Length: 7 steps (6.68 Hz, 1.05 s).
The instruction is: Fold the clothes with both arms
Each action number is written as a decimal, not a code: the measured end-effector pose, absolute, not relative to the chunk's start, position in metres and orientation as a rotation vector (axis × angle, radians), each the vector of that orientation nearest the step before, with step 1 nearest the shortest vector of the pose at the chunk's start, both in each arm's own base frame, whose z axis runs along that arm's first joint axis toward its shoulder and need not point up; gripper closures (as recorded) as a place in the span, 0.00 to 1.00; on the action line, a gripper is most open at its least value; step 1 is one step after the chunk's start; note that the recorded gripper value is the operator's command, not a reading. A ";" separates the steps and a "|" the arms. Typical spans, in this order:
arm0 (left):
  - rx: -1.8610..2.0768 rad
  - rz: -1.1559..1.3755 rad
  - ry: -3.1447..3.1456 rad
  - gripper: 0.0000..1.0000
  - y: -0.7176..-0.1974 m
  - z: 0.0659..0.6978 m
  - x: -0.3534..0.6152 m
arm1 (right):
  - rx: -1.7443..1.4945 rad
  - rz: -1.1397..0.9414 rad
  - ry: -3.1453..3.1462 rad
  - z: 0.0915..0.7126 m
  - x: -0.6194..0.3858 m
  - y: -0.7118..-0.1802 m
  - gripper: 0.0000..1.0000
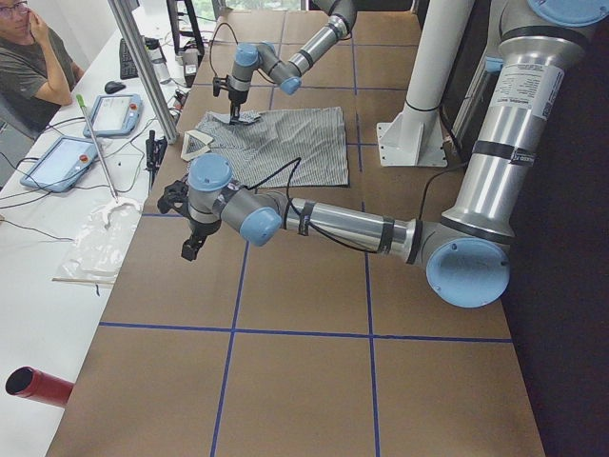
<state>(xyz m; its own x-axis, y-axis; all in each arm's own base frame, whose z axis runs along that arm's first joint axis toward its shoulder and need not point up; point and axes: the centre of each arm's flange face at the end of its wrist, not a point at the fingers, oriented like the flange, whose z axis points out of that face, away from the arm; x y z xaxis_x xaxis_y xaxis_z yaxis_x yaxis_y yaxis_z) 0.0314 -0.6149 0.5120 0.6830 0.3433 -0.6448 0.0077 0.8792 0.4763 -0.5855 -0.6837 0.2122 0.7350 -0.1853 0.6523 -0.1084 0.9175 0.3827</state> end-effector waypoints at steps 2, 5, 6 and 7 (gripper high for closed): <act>0.483 0.201 0.804 0.00 -0.614 0.514 0.031 | 0.442 -0.037 -0.727 0.229 -0.596 -0.685 1.00; 0.494 0.205 0.804 0.00 -0.613 0.510 0.030 | 0.481 -0.020 -0.711 0.236 -0.600 -0.692 0.00; 0.496 0.203 0.805 0.00 -0.614 0.508 0.030 | 0.487 -0.021 -0.726 0.231 -0.601 -0.692 0.00; 0.501 0.201 0.807 0.00 -0.618 0.502 0.032 | 0.476 -0.021 -0.756 0.221 -0.599 -0.694 0.00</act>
